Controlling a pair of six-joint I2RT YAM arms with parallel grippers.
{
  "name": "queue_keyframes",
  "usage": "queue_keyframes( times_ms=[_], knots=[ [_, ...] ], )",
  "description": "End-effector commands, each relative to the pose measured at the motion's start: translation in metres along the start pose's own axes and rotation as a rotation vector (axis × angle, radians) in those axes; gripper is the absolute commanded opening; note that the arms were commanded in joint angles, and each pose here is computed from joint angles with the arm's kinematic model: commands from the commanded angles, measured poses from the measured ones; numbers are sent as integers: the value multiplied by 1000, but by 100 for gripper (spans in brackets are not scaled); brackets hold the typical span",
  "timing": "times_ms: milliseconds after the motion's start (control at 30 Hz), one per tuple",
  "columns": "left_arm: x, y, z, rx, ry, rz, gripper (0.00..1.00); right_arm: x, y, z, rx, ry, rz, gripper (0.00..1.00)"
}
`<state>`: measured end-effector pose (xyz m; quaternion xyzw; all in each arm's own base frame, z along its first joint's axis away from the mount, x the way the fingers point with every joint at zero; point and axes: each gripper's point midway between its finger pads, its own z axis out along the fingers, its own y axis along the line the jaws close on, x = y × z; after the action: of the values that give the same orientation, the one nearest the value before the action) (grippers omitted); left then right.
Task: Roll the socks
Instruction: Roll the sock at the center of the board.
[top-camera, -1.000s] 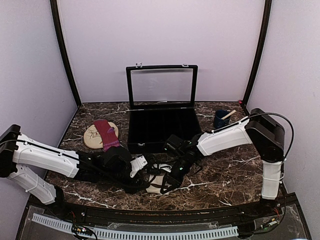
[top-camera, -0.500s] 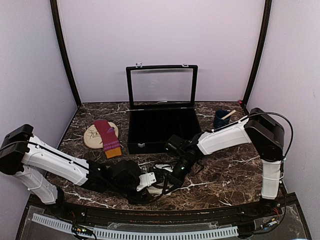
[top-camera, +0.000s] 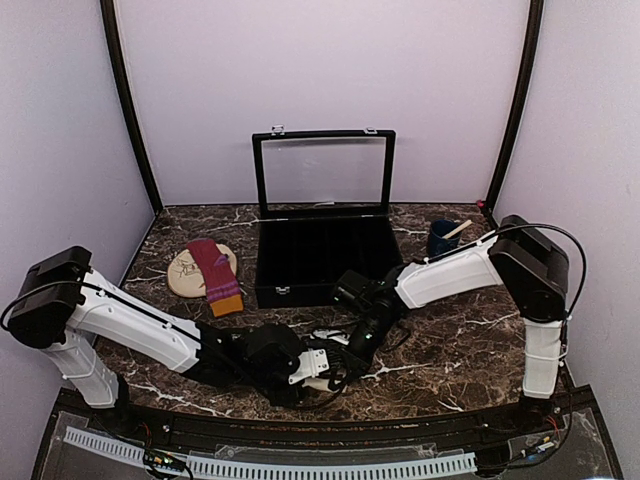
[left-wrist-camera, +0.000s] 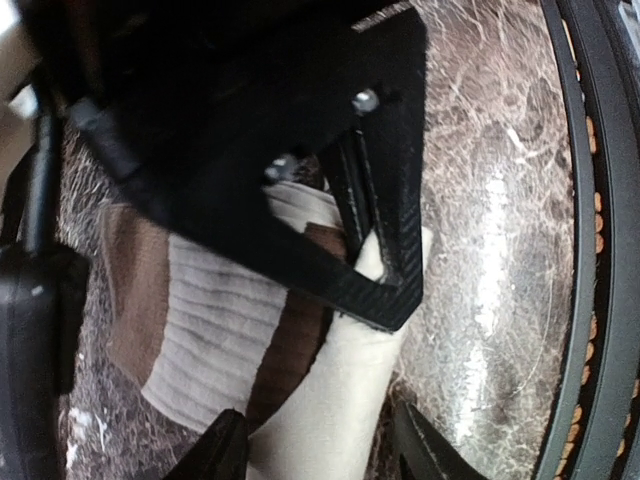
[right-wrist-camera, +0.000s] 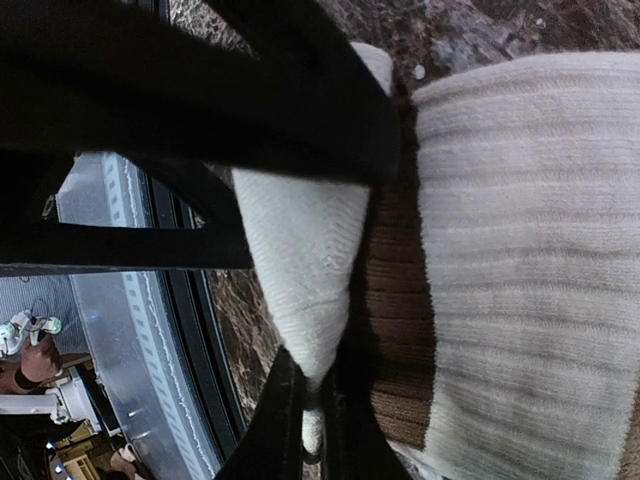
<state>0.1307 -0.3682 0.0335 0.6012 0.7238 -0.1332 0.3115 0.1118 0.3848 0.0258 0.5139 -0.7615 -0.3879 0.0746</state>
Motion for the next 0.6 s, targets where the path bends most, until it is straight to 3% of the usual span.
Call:
queue_keyframes(
  times_ms=[0,233,567],
  knots=[
    [-4,-6,4,30,16,43,48,15,-8,3,-10,37,34,0],
    [6,-13,9,68,82,44,25,16,-11,0,-15,38,38,0],
    [2,-15,9,92,108,36,11,15,-18,-2,-14,39,50,0]
  ],
)
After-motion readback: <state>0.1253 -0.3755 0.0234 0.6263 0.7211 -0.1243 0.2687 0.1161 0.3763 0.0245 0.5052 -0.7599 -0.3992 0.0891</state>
